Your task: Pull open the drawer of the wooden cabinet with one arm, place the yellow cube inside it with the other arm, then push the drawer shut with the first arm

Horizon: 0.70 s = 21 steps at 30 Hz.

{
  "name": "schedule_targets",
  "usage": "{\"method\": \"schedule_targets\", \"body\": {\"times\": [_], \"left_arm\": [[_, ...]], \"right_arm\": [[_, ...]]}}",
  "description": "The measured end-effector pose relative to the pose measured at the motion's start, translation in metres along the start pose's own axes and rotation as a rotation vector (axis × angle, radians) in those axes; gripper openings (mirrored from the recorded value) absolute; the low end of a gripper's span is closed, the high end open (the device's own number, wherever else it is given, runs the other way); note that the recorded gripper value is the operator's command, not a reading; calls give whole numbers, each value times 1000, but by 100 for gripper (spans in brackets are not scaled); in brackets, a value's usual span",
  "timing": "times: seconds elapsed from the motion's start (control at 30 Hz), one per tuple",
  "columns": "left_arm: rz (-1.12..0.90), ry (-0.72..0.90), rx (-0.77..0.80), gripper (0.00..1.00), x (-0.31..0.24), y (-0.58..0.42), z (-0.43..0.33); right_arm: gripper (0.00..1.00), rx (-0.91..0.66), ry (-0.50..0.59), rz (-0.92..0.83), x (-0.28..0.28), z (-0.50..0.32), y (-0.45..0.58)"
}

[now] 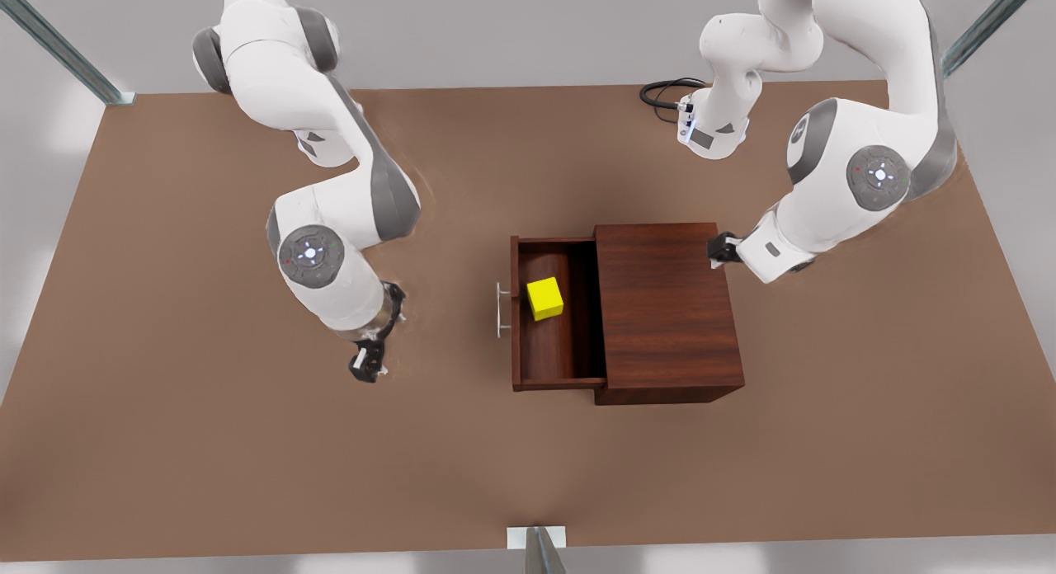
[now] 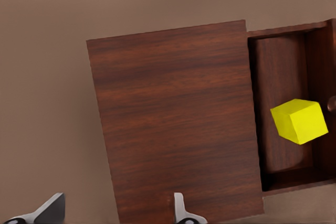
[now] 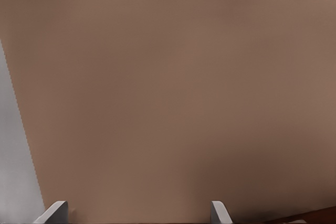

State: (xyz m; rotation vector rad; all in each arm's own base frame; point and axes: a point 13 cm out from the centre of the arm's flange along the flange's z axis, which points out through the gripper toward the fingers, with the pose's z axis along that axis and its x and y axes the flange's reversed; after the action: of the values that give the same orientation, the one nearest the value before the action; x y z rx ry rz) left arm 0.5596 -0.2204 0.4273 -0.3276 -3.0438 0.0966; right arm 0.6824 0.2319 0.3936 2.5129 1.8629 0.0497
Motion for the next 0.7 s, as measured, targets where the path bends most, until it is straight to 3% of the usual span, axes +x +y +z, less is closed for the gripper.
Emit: {"method": "schedule_targets", "body": {"times": [0.1, 0.17, 0.23, 0.47, 0.7], "left_arm": [[297, -90, -25, 100, 15, -269, 3], [341, -135, -28, 100, 40, -383, 35], [301, -166, -41, 100, 60, -436, 66], [110, -231, -161, 100, 81, -495, 206], [-141, -381, -159, 100, 18, -477, 277]], "right_arm": [[100, 97, -75, -20, -172, 4, 21], [100, 161, -96, -140, -241, 15, -5], [100, 171, -93, -273, -278, 17, -9], [100, 201, -67, -788, -270, 29, -9], [100, 207, -39, -1119, -268, 28, -6]]}}
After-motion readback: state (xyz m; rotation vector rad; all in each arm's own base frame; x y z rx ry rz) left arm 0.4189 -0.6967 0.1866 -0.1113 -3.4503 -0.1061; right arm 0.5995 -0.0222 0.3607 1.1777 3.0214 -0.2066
